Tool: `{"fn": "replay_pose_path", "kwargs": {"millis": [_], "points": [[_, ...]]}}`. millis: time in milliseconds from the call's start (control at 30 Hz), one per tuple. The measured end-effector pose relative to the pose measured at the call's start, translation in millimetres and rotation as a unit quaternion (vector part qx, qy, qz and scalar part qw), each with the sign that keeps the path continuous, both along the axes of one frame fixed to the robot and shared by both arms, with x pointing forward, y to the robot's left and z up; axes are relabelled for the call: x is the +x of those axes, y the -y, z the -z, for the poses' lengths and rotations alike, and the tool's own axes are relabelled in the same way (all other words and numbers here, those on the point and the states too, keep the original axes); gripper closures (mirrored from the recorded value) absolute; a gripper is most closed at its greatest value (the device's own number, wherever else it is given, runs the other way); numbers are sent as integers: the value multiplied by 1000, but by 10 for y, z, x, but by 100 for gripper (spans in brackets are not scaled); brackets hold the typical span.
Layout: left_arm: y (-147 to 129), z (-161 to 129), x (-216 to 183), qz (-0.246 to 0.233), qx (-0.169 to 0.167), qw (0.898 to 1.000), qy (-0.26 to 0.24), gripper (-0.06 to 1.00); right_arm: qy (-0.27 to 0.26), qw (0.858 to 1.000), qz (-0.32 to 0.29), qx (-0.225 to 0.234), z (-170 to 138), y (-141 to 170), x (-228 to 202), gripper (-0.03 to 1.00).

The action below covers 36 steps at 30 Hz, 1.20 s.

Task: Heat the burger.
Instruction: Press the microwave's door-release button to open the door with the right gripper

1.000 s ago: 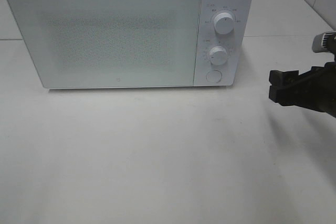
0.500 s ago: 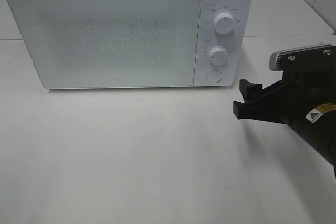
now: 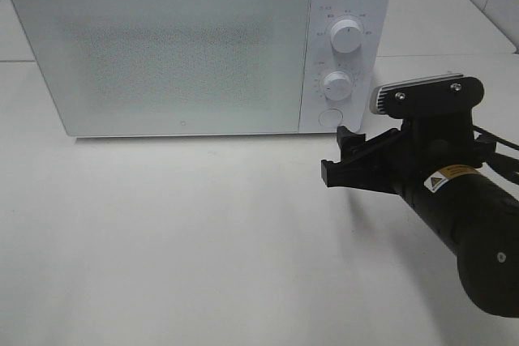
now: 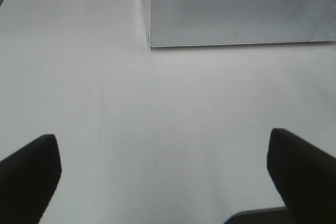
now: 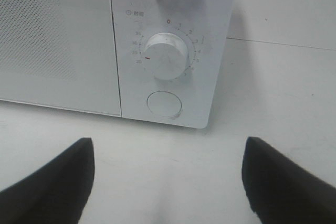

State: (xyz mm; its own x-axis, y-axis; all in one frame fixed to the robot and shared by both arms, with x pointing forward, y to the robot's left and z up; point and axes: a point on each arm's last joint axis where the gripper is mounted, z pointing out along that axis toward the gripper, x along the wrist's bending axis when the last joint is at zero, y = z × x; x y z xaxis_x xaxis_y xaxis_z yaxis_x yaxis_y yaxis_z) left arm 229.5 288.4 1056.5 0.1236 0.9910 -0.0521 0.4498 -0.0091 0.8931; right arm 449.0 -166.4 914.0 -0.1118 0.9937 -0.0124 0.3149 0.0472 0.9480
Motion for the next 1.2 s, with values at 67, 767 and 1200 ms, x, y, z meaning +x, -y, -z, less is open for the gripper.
{"fn": "replay_pose_path", "kwargs": {"millis": [67, 767, 1200], "points": [[0, 0, 0, 0, 0, 1000, 0, -4, -2, 1000, -1, -1, 16, -17, 2, 21], [0, 0, 0, 0, 0, 1000, 0, -4, -45, 906, 139, 398, 18, -17, 2, 27], [0, 0, 0, 0, 0, 1000, 0, -4, -82, 724, 207, 653, 10, -54, -1, 76]]}}
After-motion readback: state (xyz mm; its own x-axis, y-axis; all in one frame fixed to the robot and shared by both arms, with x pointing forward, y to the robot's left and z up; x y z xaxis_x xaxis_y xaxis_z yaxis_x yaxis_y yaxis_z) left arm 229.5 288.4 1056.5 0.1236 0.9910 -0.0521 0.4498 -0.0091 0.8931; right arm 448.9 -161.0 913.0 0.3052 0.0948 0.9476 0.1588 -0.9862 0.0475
